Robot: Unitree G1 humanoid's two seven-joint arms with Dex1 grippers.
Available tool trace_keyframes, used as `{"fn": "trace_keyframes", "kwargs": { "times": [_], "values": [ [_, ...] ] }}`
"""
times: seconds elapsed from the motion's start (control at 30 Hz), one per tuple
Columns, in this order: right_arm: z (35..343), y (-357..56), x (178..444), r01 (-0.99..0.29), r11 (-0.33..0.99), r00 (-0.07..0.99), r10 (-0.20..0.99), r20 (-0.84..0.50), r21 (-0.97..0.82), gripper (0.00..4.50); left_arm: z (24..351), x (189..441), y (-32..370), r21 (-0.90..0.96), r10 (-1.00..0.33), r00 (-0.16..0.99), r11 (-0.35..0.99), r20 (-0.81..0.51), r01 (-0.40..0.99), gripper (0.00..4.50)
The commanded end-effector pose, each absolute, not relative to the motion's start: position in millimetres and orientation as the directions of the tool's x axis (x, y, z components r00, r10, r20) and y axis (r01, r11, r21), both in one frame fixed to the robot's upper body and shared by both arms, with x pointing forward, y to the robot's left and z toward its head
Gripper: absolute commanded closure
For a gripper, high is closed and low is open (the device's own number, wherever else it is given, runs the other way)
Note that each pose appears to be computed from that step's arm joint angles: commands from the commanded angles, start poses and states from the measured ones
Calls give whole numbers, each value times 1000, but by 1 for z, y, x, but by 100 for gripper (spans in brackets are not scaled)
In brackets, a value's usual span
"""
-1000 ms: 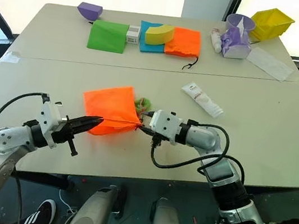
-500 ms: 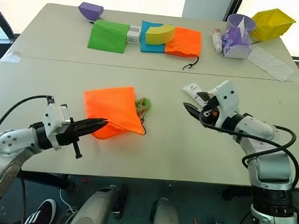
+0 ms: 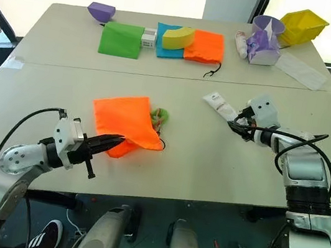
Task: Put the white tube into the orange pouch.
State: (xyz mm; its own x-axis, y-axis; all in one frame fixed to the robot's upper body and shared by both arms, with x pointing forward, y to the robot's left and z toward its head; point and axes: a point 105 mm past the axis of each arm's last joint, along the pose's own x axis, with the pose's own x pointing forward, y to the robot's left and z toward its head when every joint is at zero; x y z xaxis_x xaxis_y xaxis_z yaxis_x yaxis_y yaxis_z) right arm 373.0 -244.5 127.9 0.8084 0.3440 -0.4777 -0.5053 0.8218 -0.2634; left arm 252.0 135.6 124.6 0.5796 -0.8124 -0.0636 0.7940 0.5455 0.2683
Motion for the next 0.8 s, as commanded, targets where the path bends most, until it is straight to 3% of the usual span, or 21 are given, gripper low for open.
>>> {"fn": "trace_keyframes", "kwargs": {
  "times": [0.03,0.4,0.53,0.8],
  "values": [
    [138,-249,378,-506,814,816,344,-464,-285,159,136,248,129,303,-822,569,535,-27,788,450],
    [138,-244,384,-529,814,799,384,-462,-239,159,135,248,127,298,-821,570,539,-21,788,450],
    [132,-244,381,-535,818,787,391,-478,-211,272,136,248,128,299,-820,572,541,-20,786,450],
    [142,-236,377,-555,797,794,420,-440,-239,272,136,249,128,297,-820,572,541,-19,787,450]
  ]
}}
